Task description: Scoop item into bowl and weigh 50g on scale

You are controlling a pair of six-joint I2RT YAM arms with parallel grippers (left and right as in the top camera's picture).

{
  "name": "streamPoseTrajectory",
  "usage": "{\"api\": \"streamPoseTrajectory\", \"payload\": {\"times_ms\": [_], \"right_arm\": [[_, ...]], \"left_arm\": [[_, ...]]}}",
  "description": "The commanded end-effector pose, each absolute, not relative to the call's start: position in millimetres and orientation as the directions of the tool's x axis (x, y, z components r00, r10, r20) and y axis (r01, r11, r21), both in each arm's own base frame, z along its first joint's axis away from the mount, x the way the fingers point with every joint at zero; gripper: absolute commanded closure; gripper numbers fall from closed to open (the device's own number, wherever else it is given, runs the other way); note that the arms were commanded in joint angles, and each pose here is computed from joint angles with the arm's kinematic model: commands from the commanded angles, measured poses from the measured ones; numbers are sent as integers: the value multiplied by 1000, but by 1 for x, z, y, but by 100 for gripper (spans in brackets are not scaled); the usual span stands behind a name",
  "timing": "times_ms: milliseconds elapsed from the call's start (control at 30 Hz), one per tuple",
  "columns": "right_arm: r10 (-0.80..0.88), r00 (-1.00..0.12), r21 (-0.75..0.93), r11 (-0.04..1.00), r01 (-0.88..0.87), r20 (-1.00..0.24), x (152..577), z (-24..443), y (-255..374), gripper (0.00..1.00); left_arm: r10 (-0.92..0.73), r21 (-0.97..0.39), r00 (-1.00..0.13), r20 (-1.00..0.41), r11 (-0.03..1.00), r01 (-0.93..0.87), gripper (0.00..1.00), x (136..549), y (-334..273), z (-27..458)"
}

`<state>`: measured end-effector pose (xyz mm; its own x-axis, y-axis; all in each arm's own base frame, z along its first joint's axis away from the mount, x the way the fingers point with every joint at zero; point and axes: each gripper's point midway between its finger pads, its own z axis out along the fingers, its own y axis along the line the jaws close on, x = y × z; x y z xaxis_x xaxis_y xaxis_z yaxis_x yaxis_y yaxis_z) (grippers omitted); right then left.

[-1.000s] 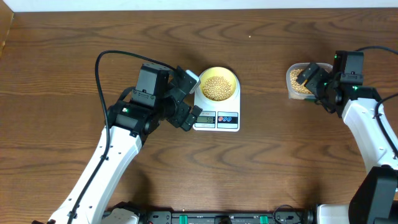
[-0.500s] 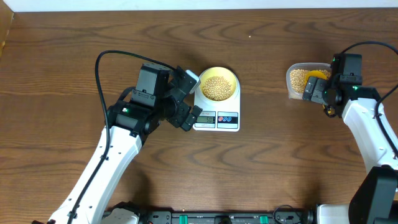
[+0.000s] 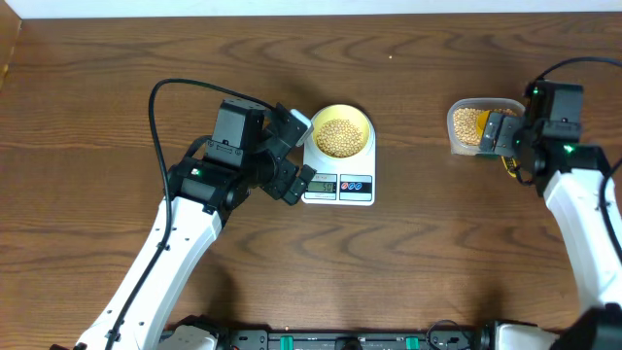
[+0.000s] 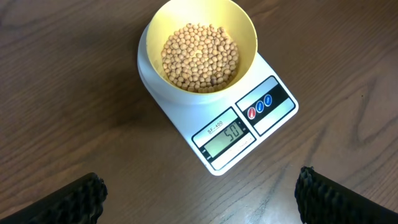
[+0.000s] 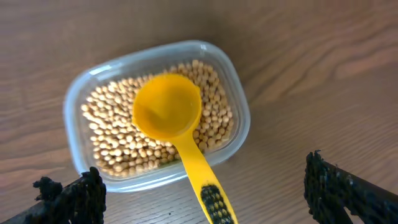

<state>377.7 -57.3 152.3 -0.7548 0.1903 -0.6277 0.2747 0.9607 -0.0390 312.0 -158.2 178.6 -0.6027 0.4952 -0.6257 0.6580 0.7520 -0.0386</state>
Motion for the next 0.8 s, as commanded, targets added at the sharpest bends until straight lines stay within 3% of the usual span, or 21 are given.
{"api": "streamPoseTrajectory", "payload": {"times_ms": [0, 233, 767], "right_arm": [[128, -728, -60, 972, 226, -673, 377, 176, -54, 1], [128, -718, 48, 990, 131, -684, 380, 183, -30, 1], [129, -721, 52, 990, 128, -681, 379, 182, -29, 1]], "left_arm": [[493, -45, -600, -630, 748, 662, 1, 310, -158, 180], [493, -45, -600, -630, 748, 662, 1, 310, -158, 180], [493, -45, -600, -630, 748, 662, 1, 310, -158, 180]]}}
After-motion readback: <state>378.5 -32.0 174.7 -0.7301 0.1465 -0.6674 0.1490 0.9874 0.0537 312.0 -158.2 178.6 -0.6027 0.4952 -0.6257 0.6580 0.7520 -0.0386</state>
